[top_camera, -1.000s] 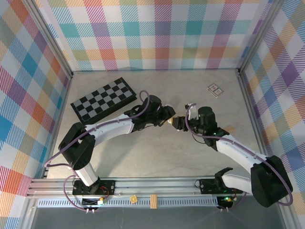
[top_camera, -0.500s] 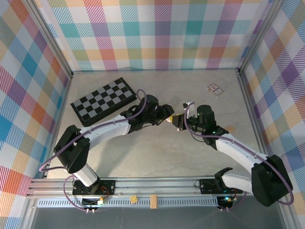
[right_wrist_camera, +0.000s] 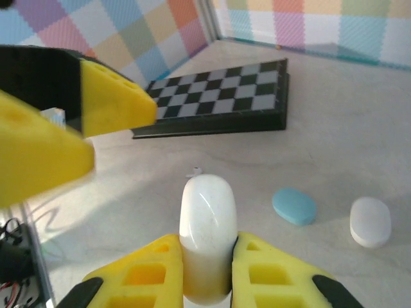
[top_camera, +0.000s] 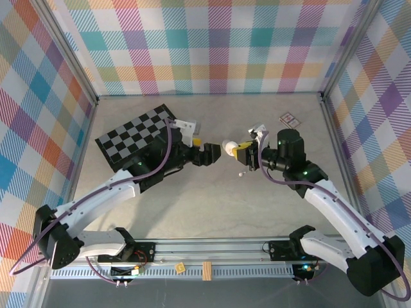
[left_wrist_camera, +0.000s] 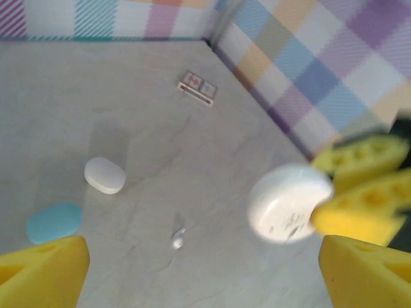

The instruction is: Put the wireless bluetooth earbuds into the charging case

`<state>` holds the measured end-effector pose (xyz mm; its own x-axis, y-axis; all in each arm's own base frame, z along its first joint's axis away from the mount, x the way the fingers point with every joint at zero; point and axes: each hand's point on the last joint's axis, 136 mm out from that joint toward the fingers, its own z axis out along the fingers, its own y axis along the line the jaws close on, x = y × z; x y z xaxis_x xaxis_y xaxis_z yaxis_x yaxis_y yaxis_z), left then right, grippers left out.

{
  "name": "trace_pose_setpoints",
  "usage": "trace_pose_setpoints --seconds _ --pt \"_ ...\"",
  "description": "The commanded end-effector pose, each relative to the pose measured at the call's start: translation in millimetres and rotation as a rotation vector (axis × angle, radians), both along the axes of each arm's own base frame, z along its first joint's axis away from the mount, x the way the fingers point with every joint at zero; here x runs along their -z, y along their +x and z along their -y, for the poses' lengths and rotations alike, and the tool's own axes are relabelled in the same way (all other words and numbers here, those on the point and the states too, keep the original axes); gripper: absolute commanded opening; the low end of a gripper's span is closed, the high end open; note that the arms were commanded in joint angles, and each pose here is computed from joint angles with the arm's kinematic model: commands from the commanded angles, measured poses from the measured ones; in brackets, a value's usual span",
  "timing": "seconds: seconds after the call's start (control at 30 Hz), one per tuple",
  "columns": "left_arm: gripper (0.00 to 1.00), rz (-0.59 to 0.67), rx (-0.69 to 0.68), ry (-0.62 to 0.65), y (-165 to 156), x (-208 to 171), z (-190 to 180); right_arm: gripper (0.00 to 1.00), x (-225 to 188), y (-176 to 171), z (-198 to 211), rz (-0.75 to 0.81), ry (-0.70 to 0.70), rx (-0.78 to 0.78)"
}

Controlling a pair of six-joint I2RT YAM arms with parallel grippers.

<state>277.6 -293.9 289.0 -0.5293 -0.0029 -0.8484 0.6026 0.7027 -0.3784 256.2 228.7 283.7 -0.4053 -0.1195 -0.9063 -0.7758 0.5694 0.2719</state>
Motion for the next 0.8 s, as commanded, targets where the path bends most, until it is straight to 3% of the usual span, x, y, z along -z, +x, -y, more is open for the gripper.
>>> trace_pose_setpoints --seconds 0.0,0.13,0.27,0.47,0.6,0.77 --pt "0.89 0.17 0.277 0.204 -32.2 16.1 1.3 0.16 -18.1 -31.1 -4.0 0.036 -0.046 -0.163" --pt "0.89 0.257 0.494 0.158 -65.6 10.3 13.2 0.16 -39.4 -54.6 -6.8 0.088 -0.061 -0.294" --pt "0.8 0.327 0.606 0.064 -83.8 -4.6 23.8 0.16 -55.4 -81.4 -8.0 0.098 -0.063 -0.428" --pt "0.69 0.324 0.804 -0.079 -113.9 -24.4 41.5 0.11 -65.2 -104.2 -6.5 0.113 -0.056 -0.531" --pt "0.65 0.333 0.871 -0.114 -126.3 -34.8 47.2 0.11 -67.6 -109.0 -8.4 0.097 -0.036 -0.564" --pt "0.5 0.347 0.887 -0.15 -130.2 -46.0 49.9 0.1 -64.6 -111.0 -10.8 0.081 -0.02 -0.589"
